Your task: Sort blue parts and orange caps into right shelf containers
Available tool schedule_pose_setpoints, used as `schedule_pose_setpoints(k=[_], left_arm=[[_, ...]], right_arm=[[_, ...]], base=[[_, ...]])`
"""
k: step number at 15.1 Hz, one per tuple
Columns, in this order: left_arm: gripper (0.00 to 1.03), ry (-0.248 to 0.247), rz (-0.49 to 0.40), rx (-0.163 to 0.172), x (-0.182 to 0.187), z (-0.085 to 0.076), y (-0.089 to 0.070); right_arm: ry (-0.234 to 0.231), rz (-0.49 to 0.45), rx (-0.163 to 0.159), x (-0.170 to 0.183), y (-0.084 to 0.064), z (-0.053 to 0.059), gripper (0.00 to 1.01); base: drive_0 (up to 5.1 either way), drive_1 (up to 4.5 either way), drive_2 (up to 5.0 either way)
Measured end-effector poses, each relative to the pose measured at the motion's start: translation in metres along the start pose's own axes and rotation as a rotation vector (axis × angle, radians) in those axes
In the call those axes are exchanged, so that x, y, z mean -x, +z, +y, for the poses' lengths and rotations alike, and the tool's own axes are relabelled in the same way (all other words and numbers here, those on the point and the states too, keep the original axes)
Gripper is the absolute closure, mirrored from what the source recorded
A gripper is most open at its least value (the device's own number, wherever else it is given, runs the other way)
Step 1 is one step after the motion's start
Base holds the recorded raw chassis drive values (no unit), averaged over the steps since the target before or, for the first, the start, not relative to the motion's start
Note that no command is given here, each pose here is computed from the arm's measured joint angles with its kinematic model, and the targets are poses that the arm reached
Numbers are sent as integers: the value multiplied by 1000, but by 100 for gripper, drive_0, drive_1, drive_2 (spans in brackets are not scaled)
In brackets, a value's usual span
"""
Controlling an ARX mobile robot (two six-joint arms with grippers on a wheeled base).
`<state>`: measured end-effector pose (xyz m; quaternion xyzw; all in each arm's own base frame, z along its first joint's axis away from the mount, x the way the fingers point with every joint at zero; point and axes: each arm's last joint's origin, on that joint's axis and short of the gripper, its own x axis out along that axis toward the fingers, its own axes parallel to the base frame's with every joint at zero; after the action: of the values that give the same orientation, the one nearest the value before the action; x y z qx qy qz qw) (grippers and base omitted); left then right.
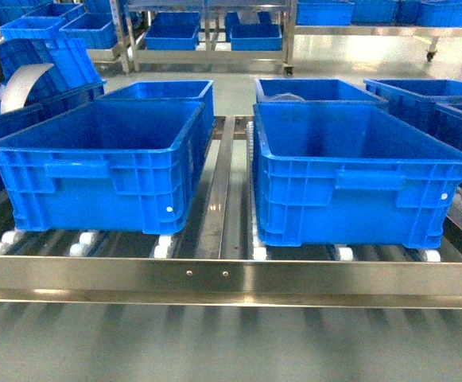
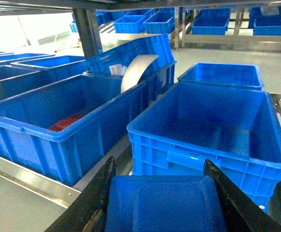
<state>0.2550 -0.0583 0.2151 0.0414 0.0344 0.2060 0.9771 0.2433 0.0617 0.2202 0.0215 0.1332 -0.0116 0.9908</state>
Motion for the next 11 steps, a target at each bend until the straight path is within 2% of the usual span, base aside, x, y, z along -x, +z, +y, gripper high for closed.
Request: schedule_pose_setpoints(k=[11], left_arm=[[62,0,-1,1,0,0,0]], right_arm=[[0,-1,0,0,0,0,59]], base=[[7,405,-392]])
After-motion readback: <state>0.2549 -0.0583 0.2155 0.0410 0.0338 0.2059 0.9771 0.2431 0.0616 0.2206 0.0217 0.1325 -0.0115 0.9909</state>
